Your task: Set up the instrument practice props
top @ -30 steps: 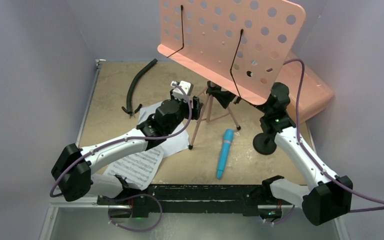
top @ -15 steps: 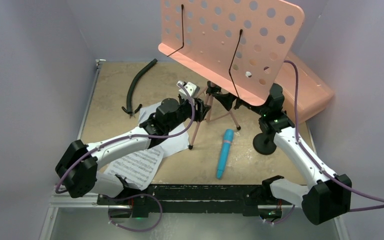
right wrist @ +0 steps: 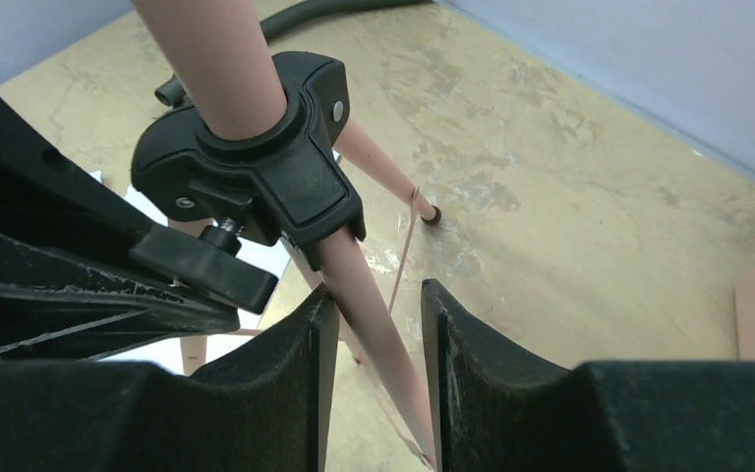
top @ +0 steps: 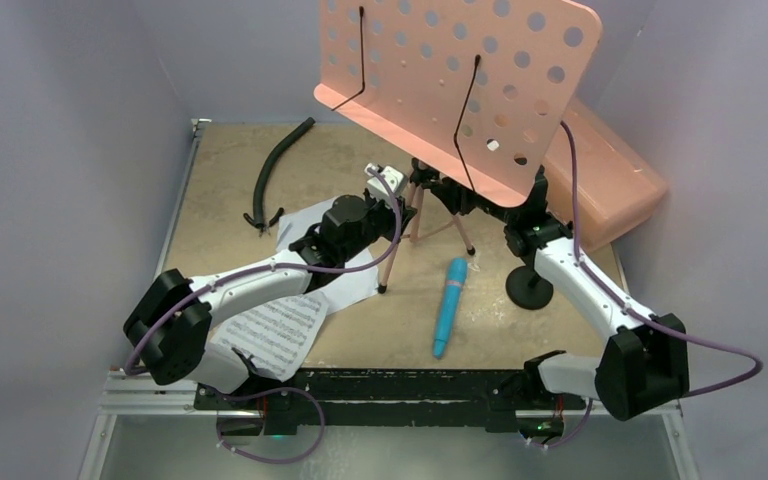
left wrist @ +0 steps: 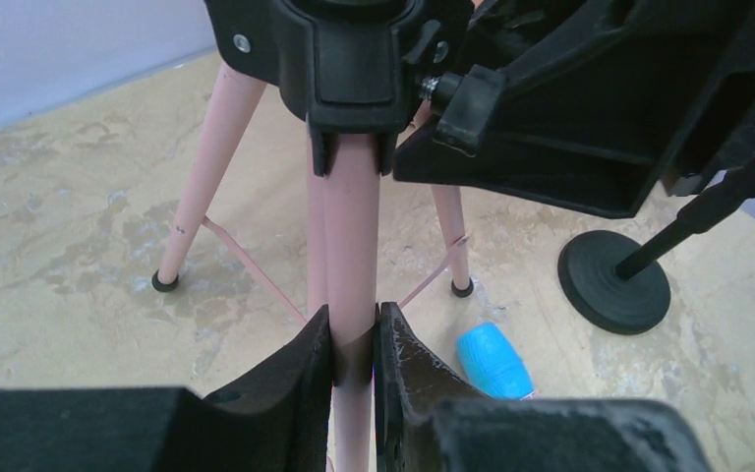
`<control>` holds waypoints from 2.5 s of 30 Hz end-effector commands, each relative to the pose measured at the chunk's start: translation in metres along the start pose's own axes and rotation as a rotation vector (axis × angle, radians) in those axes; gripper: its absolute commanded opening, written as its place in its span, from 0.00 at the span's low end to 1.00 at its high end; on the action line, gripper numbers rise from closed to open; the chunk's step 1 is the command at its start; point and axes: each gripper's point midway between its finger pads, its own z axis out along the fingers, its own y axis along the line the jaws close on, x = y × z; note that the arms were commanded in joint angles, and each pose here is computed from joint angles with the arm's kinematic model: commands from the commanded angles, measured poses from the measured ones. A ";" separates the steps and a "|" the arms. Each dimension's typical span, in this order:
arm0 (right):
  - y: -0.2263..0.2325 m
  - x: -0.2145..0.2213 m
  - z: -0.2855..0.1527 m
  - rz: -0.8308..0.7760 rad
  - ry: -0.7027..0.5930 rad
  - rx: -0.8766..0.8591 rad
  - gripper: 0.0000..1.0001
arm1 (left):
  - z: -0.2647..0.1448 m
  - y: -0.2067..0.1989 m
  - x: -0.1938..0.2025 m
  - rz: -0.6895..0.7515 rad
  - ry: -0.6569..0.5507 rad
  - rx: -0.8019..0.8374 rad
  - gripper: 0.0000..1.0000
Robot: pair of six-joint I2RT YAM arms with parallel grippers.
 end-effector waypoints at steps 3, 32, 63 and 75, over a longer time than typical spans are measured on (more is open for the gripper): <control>-0.023 -0.027 0.009 -0.059 -0.041 0.086 0.37 | 0.005 -0.002 -0.037 0.003 -0.090 -0.006 0.00; -0.081 -0.046 0.088 -0.053 -0.082 0.136 0.36 | 0.030 0.023 -0.017 -0.105 -0.004 -0.297 0.00; -0.036 -0.033 -0.001 0.150 -0.093 0.170 0.90 | 0.030 0.017 -0.041 -0.174 -0.097 -0.248 0.43; 0.008 -0.013 -0.032 0.212 -0.120 0.039 0.90 | 0.013 0.024 -0.037 -0.241 -0.142 -0.266 0.49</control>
